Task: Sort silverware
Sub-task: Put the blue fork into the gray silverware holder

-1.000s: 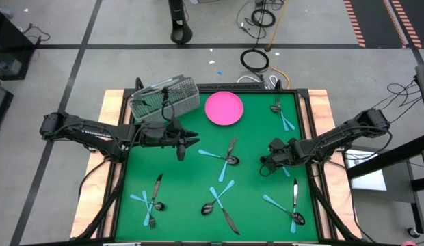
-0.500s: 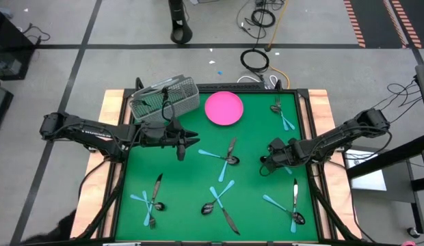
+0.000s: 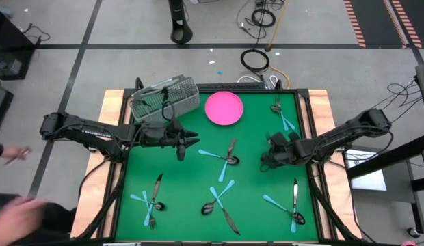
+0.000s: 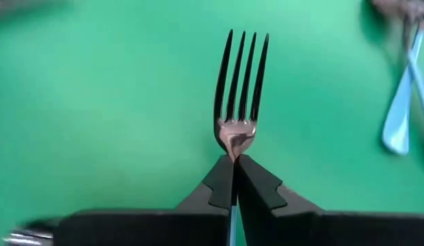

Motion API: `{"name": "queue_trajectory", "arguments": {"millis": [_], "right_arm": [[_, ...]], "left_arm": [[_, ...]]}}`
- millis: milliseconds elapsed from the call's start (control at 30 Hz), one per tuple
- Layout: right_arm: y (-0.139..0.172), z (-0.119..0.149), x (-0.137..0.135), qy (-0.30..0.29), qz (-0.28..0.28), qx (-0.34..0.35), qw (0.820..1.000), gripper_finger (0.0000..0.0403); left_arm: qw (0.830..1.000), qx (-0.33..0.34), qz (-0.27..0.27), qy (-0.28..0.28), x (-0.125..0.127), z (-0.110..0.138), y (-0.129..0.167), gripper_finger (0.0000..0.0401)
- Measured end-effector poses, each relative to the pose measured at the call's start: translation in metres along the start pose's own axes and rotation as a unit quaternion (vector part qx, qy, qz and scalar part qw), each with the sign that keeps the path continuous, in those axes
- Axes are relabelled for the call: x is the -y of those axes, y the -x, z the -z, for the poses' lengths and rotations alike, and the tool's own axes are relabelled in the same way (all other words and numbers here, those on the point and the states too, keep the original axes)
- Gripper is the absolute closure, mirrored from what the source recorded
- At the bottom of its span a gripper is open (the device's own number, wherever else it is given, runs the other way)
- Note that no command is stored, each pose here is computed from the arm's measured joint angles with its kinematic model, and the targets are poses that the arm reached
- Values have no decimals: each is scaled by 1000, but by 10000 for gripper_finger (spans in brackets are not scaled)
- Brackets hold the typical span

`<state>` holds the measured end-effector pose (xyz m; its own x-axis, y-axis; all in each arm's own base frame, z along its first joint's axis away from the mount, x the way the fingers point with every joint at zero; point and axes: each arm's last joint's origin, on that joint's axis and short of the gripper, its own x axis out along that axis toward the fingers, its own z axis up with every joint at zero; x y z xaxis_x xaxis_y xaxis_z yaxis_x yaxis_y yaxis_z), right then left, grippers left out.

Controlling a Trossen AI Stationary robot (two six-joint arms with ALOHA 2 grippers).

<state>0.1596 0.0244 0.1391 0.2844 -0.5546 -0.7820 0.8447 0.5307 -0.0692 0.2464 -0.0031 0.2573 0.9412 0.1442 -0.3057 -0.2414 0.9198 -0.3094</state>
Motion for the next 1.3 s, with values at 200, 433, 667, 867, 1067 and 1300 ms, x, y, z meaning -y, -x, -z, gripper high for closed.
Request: {"name": "queue_trajectory", "arguments": {"millis": [200,433,667,867,1067,1300], "right_arm": [[6,-9,2,-26,2,84,996,403],[14,-17,4,-29,2,149,988,403],[24,-29,-4,-28,-56,187,980,403],[40,-47,-18,-6,-149,236,960,403],[59,-64,-32,10,-261,293,920,403],[79,-78,-39,20,-369,351,860,403]], "left_arm": [[1000,0,0,0,0,0,0,269],[1000,0,0,0,0,0,0,269],[1000,0,0,0,0,0,0,269],[1000,9,4,1,1,-1,-2,269],[997,49,62,-14,8,3,-30,269],[985,127,114,-14,11,15,-66,269]]}}
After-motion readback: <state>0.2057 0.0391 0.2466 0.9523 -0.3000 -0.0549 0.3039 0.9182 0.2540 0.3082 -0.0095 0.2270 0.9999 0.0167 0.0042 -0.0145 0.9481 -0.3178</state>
